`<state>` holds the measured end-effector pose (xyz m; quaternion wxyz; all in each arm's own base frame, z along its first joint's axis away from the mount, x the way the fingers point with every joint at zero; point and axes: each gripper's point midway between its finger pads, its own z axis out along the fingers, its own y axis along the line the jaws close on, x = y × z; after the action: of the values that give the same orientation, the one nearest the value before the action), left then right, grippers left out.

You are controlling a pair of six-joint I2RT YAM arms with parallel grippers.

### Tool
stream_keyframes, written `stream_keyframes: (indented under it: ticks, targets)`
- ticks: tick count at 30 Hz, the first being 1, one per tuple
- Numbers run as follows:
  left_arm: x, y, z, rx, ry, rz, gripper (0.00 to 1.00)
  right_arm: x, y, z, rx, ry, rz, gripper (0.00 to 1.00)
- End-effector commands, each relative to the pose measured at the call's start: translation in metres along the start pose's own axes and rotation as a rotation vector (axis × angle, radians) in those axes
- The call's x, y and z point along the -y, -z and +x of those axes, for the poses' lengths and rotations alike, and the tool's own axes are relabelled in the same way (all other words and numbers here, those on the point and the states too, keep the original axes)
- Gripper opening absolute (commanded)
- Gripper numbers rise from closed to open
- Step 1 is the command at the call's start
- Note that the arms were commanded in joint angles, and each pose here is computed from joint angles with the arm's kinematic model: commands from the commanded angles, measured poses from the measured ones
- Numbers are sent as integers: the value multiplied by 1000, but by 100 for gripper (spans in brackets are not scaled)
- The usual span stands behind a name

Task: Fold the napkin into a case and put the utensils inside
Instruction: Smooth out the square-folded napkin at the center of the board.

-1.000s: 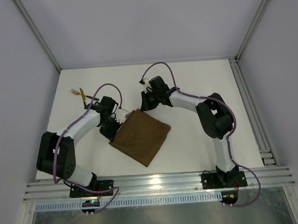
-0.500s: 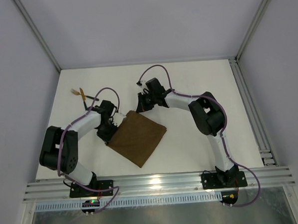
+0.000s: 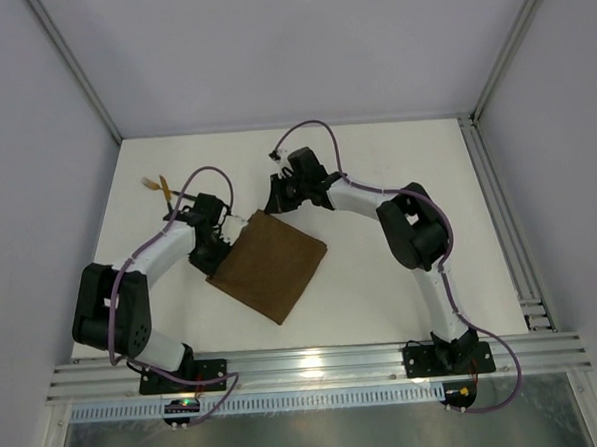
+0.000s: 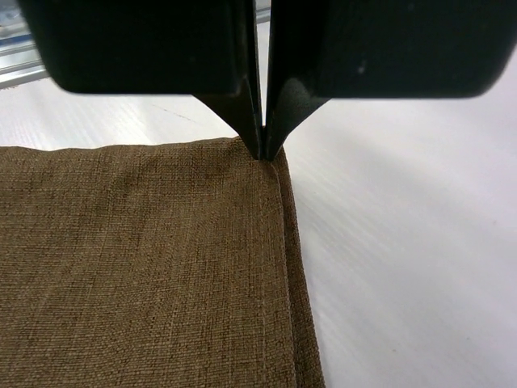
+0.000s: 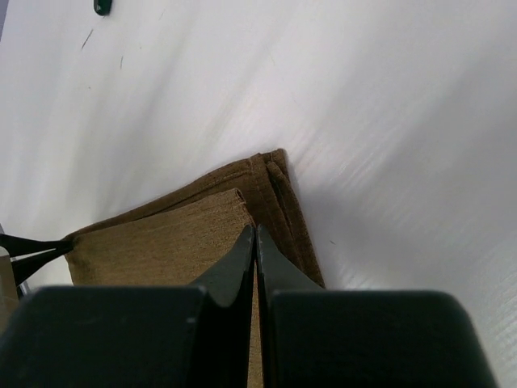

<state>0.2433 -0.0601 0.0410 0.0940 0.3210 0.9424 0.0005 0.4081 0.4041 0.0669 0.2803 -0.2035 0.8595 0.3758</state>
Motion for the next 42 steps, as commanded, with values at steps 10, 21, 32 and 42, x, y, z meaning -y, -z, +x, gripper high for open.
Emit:
stream_keyframes:
  ticks: [10,21,32,42]
  targets:
    - [-28,-23,-2,-8,87,-53,0,-7,13,-31,68,57,44,46]
    - [-37,-27,-2,12,129,-73,0,-31,111,23,85,204,152,29]
    - [-58,-34,1,-7,173,-160,0,-7,80,117,-15,2,99,3]
    - [-61,-46,4,-29,176,-167,0,14,91,113,14,-32,184,3]
